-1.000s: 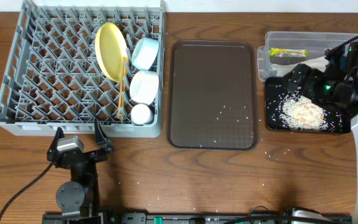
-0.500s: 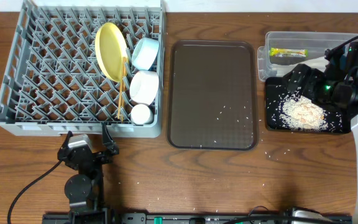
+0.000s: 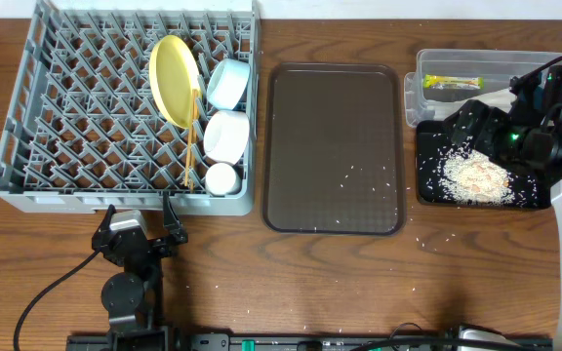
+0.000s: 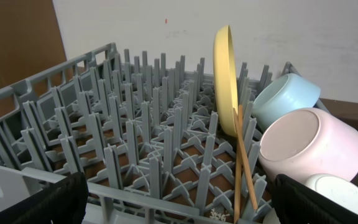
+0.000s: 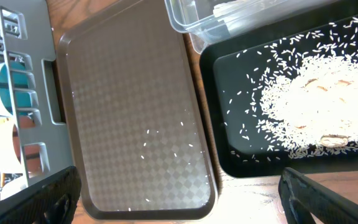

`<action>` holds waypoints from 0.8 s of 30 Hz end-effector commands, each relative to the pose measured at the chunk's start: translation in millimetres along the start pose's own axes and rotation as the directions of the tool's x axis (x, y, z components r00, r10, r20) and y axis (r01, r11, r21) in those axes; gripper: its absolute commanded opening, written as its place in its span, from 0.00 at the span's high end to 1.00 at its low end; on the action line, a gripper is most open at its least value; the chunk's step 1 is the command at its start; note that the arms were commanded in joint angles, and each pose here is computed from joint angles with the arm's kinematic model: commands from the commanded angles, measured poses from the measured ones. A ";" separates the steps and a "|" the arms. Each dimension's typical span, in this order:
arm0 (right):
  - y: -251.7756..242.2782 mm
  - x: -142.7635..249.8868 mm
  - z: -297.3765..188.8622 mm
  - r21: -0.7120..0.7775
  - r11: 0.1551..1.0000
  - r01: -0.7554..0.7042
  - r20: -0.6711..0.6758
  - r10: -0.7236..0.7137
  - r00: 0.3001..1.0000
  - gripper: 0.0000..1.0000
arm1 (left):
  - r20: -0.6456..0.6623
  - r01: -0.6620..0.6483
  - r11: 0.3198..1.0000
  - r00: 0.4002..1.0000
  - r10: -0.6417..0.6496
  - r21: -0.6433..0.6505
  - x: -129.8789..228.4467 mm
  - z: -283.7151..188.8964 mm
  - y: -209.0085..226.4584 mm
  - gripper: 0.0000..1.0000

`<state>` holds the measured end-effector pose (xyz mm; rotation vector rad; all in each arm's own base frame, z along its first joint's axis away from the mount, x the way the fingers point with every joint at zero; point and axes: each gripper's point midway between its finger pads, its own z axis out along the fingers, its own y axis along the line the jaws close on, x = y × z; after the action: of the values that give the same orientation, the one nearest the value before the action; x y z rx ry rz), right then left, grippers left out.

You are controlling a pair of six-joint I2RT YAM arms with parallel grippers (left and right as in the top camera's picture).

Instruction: Sort waste into correct bins and load items into the dishwasher

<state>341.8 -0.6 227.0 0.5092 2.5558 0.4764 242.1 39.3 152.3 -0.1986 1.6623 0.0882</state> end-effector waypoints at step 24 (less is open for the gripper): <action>-2.0 -5.0 -3.3 0.010 1.000 -0.006 0.017 0.006 1.000 0.01 | -0.055 -0.017 1.000 0.998 0.016 -0.014 16.3 0.2 2.9 0.04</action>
<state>341.8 -0.8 227.0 0.5095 2.5558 0.4754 242.1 39.3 152.4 -0.1983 1.6624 0.0885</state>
